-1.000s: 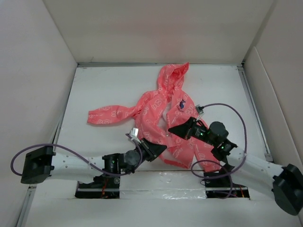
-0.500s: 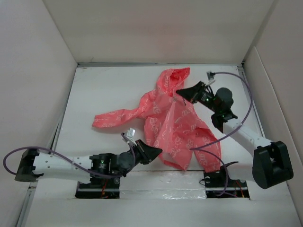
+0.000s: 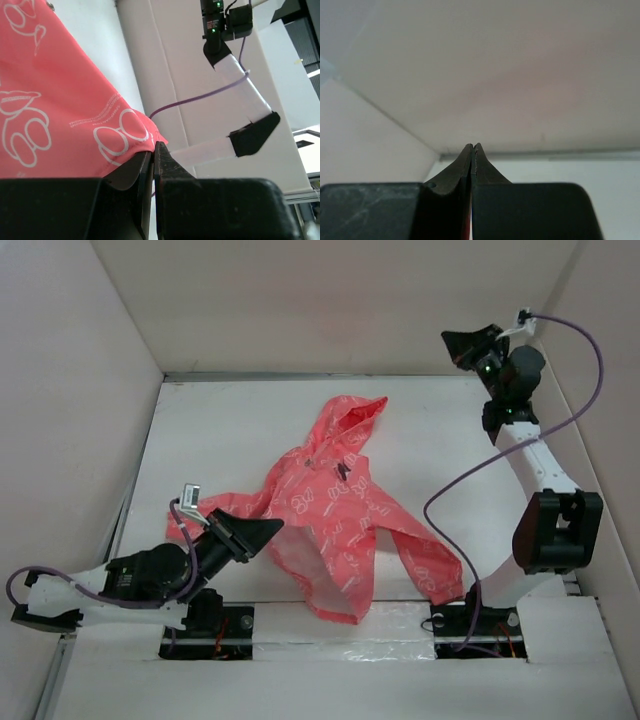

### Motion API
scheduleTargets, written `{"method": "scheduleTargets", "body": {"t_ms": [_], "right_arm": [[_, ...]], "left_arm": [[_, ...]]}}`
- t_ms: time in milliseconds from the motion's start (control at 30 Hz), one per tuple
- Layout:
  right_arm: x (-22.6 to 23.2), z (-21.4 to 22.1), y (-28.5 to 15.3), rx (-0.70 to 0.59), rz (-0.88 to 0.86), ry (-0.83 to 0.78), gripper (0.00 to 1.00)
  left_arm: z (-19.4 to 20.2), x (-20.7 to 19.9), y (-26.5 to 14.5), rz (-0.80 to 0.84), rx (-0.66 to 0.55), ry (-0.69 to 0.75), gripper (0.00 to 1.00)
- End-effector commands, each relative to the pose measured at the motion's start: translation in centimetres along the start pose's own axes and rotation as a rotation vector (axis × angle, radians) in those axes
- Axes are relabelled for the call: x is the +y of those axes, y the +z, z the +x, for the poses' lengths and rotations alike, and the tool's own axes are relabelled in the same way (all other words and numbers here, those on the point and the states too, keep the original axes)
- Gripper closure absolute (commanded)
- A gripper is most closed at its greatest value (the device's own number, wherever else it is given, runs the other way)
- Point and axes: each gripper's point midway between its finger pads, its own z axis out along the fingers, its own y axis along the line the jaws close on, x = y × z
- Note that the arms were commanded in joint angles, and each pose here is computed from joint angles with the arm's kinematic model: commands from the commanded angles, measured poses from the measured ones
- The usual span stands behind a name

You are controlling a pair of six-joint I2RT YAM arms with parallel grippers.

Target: Zip up the jacket

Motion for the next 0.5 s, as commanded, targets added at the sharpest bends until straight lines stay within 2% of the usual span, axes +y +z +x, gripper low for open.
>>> {"method": "scheduleTargets", "body": {"t_ms": [0,33,67,133,167,233,300,367,400,467], "right_arm": [[6.5,7.2,-3.8,0.232,-0.193,-0.065,1.00],[9.7,11.7,-5.2,0.322,-0.258,-0.071,1.00],[9.9,15.8,-7.9,0.404,-0.269,-0.116,1.00],[11.5,21.0,-10.9,0.478,-0.308,-0.126,1.00],[13.8,24.1,-12.9,0.528,-0.371,-0.110,1.00],[14.7,28.4,-15.8,0.612,-0.458,-0.081,1.00],[17.2,31.7,-18.2,0.682,-0.565,-0.063,0.87],[17.1,34.3,-19.9,0.722,-0.566,-0.089,0.74],[17.0,35.5,-20.4,0.736,-0.536,-0.101,0.60],[15.9,37.5,-20.7,0.766,-0.511,-0.109,0.48]], "left_arm": [[0.9,4.0,-0.2,-0.122,0.012,0.044,1.00],[2.4,5.8,-0.1,-0.156,0.035,0.015,1.00],[3.6,6.9,-0.3,-0.175,0.075,0.005,1.00],[5.4,10.0,-0.9,-0.245,0.122,-0.021,1.00],[6.0,10.9,-1.2,-0.267,0.148,-0.036,1.00],[6.4,12.8,-1.9,-0.308,0.161,-0.079,1.00],[6.7,13.8,-2.7,-0.349,0.185,-0.131,1.00],[7.1,15.6,-4.0,-0.440,0.217,-0.170,1.00],[7.2,16.8,-4.7,-0.493,0.231,-0.156,1.00],[7.7,16.5,-4.9,-0.506,0.258,-0.176,1.00]]}}
